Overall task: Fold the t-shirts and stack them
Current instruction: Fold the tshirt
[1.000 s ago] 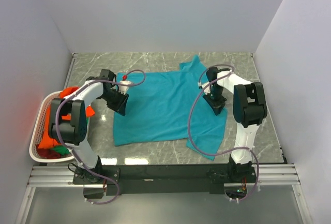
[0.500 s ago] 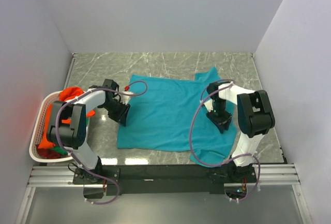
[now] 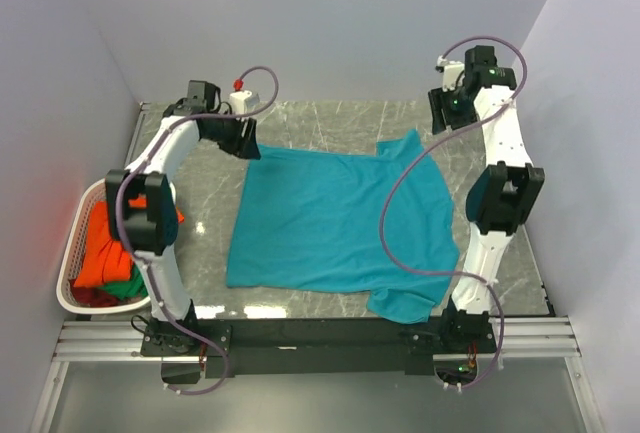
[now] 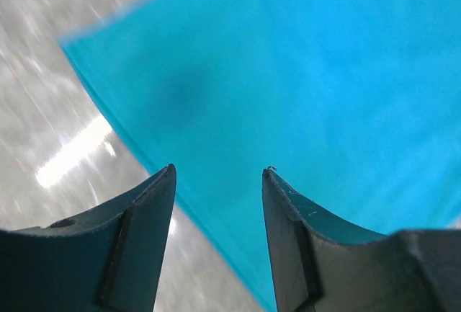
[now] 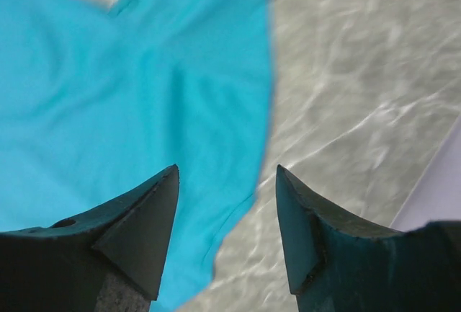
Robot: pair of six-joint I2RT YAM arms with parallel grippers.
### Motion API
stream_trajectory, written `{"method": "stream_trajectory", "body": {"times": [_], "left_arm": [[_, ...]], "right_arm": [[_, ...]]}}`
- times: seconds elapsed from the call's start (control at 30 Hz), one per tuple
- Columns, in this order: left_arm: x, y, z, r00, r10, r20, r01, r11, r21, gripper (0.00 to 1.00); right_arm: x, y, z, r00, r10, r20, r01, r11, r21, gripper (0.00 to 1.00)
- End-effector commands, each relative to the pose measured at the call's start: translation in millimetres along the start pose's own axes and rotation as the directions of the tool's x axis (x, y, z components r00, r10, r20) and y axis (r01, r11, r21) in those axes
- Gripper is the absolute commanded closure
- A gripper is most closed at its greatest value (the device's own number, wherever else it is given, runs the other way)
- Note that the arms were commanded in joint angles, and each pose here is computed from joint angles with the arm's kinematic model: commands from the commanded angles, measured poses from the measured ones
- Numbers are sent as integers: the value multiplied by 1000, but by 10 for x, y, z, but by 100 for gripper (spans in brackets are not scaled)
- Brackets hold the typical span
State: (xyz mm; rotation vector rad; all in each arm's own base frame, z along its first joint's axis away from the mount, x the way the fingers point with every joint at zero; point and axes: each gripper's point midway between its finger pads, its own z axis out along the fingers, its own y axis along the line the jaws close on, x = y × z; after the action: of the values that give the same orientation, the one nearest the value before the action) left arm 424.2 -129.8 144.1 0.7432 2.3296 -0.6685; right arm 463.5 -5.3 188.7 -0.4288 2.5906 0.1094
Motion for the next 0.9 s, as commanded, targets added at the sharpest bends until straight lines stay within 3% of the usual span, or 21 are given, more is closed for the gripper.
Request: {"method": "stream_trajectory", "body": {"times": [0.0, 0.17, 0.2, 0.37, 0.5, 0.87], "left_arm": [[-411, 198, 253, 995, -57, 88, 55, 998, 22, 43], [-656, 565, 516, 983, -103, 150, 109, 993, -37, 43], [-747, 628, 504, 982, -89, 169, 101, 993, -63, 42], [-727, 879, 715, 981, -104, 161, 122, 987, -104, 40], [-699, 952, 853, 981, -127, 147, 142, 985, -97, 38], [-494, 1086, 1083, 982, -157, 100, 168, 979, -112, 34]], "right_arm": [[-205, -255, 322, 997, 68, 35, -67, 998, -13, 38], [-406, -447, 768, 990, 109, 94, -111, 994, 23, 41], [-535, -524, 826, 982, 108, 155, -116, 992, 44, 41], [-698, -567, 1136, 959, 144, 245, -155, 988, 25, 38], [-755, -611, 1370, 940, 213, 266, -223, 975, 7, 30], [-793, -341, 1726, 923, 290, 253, -267, 956, -120, 31]]}}
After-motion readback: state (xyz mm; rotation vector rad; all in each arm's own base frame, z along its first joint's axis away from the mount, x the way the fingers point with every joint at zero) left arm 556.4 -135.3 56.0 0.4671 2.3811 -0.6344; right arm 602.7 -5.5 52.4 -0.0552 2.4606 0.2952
